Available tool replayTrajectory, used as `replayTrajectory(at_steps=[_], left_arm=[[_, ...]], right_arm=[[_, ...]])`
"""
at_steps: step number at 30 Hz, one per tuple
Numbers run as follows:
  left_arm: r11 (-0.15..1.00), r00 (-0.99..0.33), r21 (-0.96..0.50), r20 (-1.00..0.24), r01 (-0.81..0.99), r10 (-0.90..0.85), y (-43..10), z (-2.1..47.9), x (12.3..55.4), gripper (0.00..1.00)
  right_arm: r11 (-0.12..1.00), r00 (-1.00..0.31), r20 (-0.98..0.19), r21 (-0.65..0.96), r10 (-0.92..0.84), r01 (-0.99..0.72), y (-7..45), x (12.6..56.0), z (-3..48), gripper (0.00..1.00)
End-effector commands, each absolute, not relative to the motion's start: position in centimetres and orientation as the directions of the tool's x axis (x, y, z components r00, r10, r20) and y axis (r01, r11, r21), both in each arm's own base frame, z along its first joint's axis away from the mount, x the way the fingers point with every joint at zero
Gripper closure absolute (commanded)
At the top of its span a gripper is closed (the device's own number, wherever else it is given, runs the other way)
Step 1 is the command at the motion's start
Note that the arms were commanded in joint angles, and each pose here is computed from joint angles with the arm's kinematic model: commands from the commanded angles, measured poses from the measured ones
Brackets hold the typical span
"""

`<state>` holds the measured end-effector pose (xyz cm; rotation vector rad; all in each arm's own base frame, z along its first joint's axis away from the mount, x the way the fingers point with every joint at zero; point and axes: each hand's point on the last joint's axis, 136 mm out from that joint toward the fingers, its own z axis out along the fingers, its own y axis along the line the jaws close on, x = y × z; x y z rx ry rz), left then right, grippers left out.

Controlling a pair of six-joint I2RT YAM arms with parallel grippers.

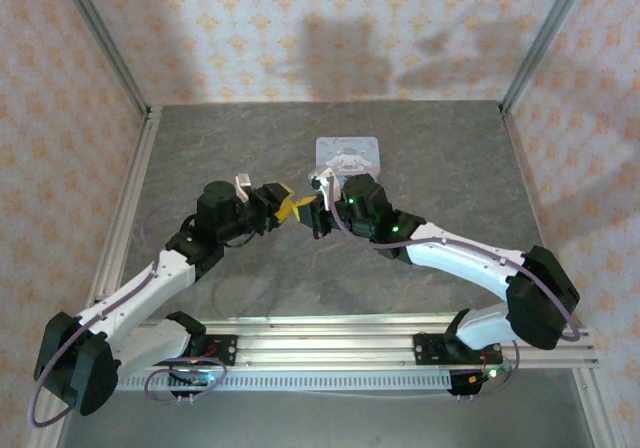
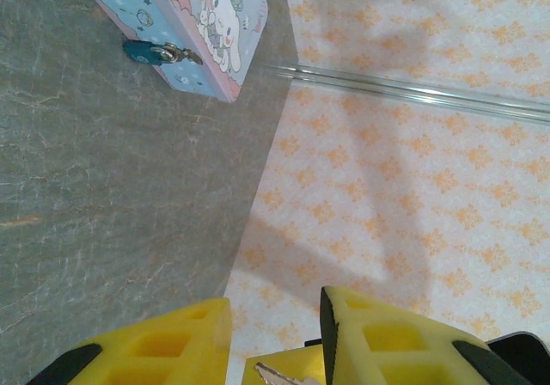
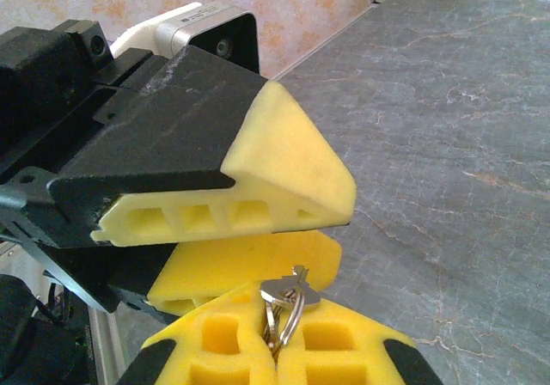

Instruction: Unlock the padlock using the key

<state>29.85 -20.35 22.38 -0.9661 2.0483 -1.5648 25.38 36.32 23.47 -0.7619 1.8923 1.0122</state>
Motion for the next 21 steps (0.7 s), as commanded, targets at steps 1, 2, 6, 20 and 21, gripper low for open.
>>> replayTrajectory(at_steps=[1, 2, 6, 20, 21], left_arm=[[0.114, -0.692, -0.956, 0.109, -0.269, -0.714, -20.67, 22.76, 29.83, 0.68], [0.111, -0.691, -0.957, 0.111, -0.269, -0.714, -20.66, 22.77, 29.81, 0.69], [0.106, -0.69, -0.957, 0.115, -0.27, -0.715, -20.65, 22.75, 29.78, 0.69], [0.093, -0.687, -0.96, 0.12, -0.265, -0.717, -20.52, 23.24, 29.63, 0.73], [0.093, -0.687, -0.96, 0.12, -0.265, -0.717, -20.51, 23.26, 29.61, 0.73]], right_arm=[[0.471, -0.453, -0.887, 0.363, -0.09, -0.804, 36.54, 25.47, 24.1, 1.0], [0.472, -0.454, -0.887, 0.364, -0.089, -0.803, 36.5, 25.51, 24.02, 1.0], [0.472, -0.454, -0.887, 0.365, -0.086, -0.802, 36.55, 25.55, 24.05, 1.0], [0.469, -0.459, -0.884, 0.369, -0.088, -0.802, 36.61, 25.5, 23.75, 1.0], [0.47, -0.46, -0.884, 0.37, -0.087, -0.801, 36.59, 25.52, 23.77, 1.0]])
